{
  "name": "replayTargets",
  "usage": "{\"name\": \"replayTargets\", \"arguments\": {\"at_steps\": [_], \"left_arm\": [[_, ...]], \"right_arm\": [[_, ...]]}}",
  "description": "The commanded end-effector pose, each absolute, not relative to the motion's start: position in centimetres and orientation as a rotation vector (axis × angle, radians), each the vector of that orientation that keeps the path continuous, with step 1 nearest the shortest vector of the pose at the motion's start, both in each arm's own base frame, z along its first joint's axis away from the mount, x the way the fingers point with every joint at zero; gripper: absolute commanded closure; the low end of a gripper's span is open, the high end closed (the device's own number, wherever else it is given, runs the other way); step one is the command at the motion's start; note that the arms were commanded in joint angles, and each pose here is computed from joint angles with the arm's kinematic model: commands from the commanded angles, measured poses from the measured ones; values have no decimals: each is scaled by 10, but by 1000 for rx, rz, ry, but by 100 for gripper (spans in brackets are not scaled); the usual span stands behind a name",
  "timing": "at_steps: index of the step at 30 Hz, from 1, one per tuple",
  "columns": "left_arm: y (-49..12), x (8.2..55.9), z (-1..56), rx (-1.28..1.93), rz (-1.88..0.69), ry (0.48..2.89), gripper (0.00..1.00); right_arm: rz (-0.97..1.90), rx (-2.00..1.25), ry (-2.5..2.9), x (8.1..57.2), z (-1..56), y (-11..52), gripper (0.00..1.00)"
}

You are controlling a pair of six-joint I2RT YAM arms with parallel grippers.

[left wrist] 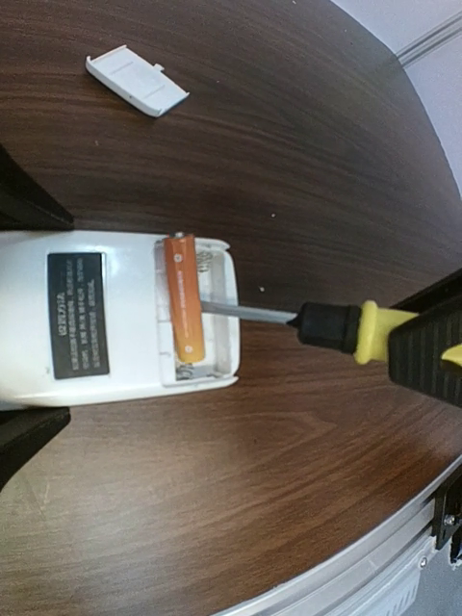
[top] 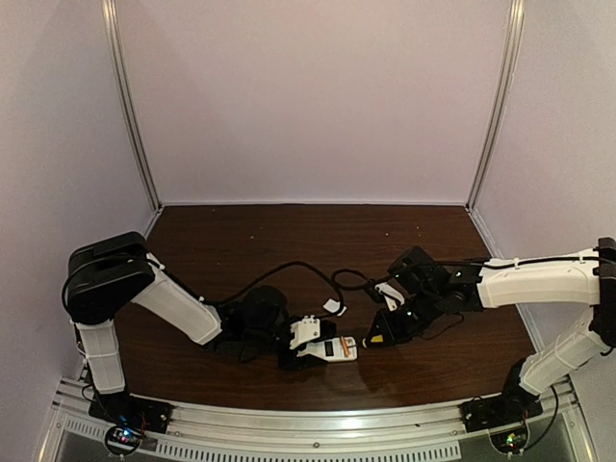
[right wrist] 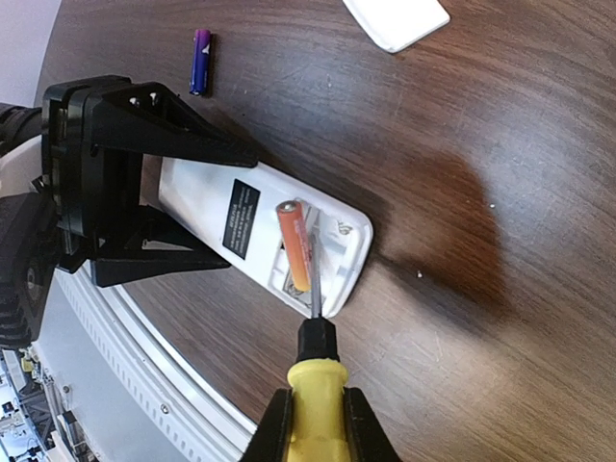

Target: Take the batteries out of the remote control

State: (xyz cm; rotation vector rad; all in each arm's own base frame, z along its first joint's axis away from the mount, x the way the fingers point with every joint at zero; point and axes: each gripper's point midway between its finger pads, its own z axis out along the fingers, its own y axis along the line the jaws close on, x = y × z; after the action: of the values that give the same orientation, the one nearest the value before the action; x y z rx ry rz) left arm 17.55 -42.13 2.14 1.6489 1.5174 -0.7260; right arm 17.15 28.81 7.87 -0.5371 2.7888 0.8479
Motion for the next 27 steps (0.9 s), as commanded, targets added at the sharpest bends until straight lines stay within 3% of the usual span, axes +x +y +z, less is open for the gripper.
{"name": "replayTargets", "arguments": {"at_steps": [1, 27], "left_arm": [[-429, 179, 37, 1633, -729, 1469, 77], [-426, 181, 41, 1629, -697, 1456, 79]], "right_arm": [[848, -555, 2775, 171, 82, 298, 100], [670, -692, 2819, 158, 75, 270, 100]]}}
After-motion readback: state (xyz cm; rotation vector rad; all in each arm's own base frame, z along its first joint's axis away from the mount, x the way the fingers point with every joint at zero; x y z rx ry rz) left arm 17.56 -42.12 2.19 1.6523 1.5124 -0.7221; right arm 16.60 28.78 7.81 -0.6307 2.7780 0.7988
